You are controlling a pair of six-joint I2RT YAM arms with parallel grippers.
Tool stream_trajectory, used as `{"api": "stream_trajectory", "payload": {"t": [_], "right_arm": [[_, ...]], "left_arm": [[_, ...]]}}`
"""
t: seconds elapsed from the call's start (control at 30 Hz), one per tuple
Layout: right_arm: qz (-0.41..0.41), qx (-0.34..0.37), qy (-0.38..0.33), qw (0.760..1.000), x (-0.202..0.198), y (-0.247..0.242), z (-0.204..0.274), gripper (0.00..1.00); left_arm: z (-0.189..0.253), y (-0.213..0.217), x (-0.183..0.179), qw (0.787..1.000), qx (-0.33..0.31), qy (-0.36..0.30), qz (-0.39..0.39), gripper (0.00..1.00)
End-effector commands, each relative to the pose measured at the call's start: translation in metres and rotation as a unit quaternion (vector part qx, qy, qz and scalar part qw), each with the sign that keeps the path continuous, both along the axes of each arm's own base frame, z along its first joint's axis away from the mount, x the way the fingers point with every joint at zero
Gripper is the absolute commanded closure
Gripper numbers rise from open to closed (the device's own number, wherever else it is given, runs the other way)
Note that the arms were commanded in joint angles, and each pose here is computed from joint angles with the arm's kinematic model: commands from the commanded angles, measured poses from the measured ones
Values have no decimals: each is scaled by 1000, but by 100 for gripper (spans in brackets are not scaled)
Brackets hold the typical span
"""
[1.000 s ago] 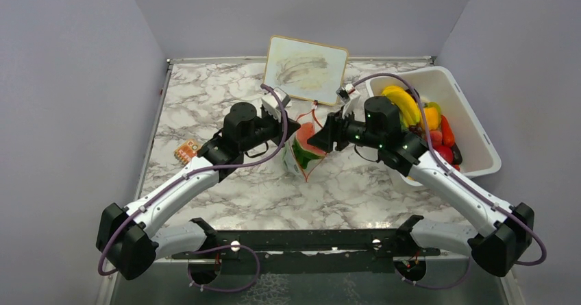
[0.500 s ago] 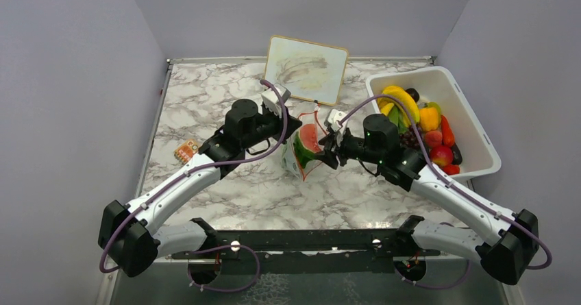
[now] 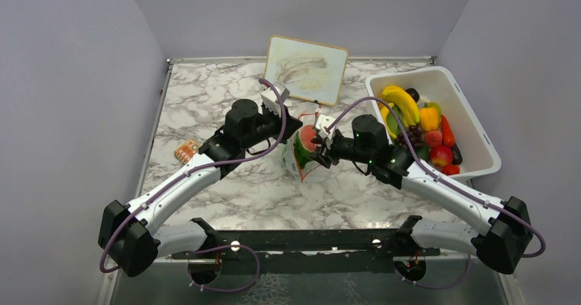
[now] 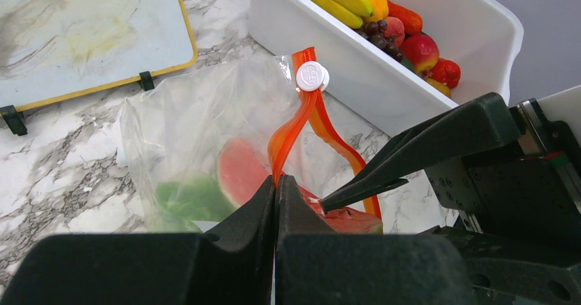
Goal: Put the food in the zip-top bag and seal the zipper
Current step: Place the fake fruit in the zipper food storage bag.
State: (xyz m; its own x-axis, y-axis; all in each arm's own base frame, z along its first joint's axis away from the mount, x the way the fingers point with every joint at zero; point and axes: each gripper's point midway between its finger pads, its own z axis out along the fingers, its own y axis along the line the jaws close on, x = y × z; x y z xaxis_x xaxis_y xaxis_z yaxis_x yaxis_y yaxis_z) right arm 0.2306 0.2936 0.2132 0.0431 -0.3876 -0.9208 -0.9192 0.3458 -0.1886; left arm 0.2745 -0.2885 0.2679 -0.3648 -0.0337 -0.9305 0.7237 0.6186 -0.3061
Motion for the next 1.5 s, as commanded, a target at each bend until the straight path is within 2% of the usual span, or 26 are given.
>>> {"api": "stream_trajectory", "payload": {"t": [0.0, 0.17, 0.53, 0.67, 0.9, 1.1, 1.47], "right_arm": [[-4, 4, -32, 999, 11, 6, 9, 53], [-12, -9, -43, 999, 18, 6, 4, 62], [-7, -28, -33, 999, 17, 6, -4, 55], [-47, -27, -39, 998, 32, 3, -6, 61], [-156, 44, -25, 987, 62, 1, 11, 81], [-182, 108, 21, 977, 67, 12, 3, 82], [-218, 127, 61, 966, 72, 12, -21, 82]], "left_arm": [[26, -3, -3, 999, -33, -21, -9, 100], [27, -3, -5, 999, -28, -25, -16, 100], [28, -1, -9, 999, -26, -33, -20, 100], [27, 1, -12, 999, -26, -36, -24, 100], [30, -1, -18, 998, -33, -40, -36, 100], [29, 1, -19, 998, -35, -41, -36, 100], [32, 4, -21, 998, -38, -45, -32, 100]]}}
